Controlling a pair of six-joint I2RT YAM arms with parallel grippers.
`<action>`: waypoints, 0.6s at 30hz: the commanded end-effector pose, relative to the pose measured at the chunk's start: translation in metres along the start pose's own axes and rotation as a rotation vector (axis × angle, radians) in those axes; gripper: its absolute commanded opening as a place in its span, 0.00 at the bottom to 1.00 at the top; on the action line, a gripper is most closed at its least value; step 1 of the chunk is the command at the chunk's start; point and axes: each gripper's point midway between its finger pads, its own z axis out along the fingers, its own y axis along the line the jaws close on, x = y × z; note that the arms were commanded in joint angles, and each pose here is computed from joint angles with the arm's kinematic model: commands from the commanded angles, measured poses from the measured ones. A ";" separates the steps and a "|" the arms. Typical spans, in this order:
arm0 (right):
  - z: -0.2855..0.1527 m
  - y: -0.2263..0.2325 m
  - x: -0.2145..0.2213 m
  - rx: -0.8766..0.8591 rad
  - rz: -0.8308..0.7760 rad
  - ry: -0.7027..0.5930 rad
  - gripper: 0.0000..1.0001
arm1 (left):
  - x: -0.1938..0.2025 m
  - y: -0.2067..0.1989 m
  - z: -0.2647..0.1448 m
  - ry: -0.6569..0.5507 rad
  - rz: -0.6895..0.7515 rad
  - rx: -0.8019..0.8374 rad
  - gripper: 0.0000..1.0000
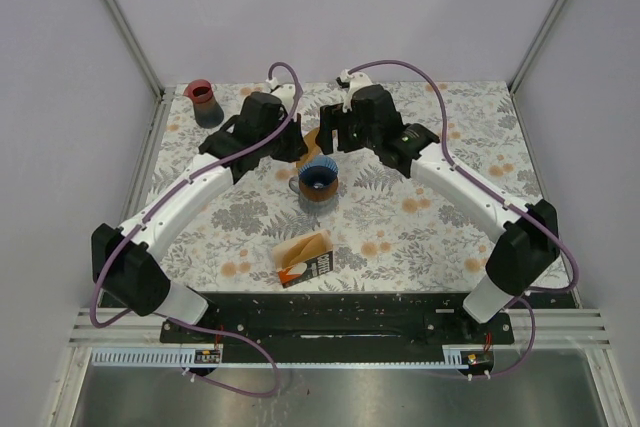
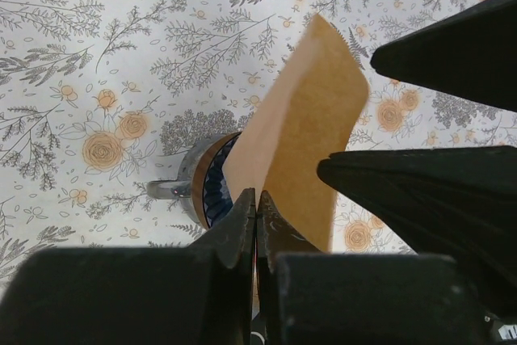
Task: Place the coffee filter in the dripper
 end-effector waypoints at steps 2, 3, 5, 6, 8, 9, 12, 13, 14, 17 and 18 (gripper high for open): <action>0.007 0.007 -0.017 -0.009 0.056 -0.051 0.78 | -0.010 -0.006 0.001 -0.062 0.044 -0.009 0.00; 0.007 0.008 -0.017 -0.015 0.060 -0.049 0.77 | -0.010 -0.006 0.001 -0.066 0.049 -0.013 0.00; 0.010 0.009 -0.014 -0.023 0.062 -0.039 0.75 | -0.008 -0.006 0.000 -0.064 0.051 -0.013 0.00; 0.011 0.008 -0.011 -0.020 0.066 -0.033 0.74 | -0.008 -0.006 -0.002 -0.066 0.050 -0.012 0.00; 0.012 0.007 -0.005 -0.015 0.068 -0.016 0.71 | -0.006 -0.005 -0.003 -0.064 0.043 -0.017 0.00; 0.012 0.006 -0.002 -0.013 0.068 -0.010 0.68 | -0.003 -0.004 -0.004 -0.060 0.038 -0.020 0.00; 0.012 0.007 0.016 -0.039 0.074 0.038 0.57 | 0.002 -0.001 -0.004 -0.051 0.028 -0.029 0.00; 0.012 0.006 0.019 -0.037 0.074 0.046 0.54 | 0.003 -0.001 -0.004 -0.047 0.028 -0.029 0.00; 0.011 0.006 0.022 -0.036 0.070 0.053 0.52 | 0.006 0.000 -0.003 -0.043 0.029 -0.029 0.00; 0.008 0.001 0.030 -0.020 0.062 0.065 0.46 | 0.013 0.004 0.000 -0.026 0.029 -0.038 0.00; 0.008 -0.002 0.034 -0.009 0.059 0.074 0.45 | 0.014 0.004 0.000 -0.023 0.032 -0.037 0.00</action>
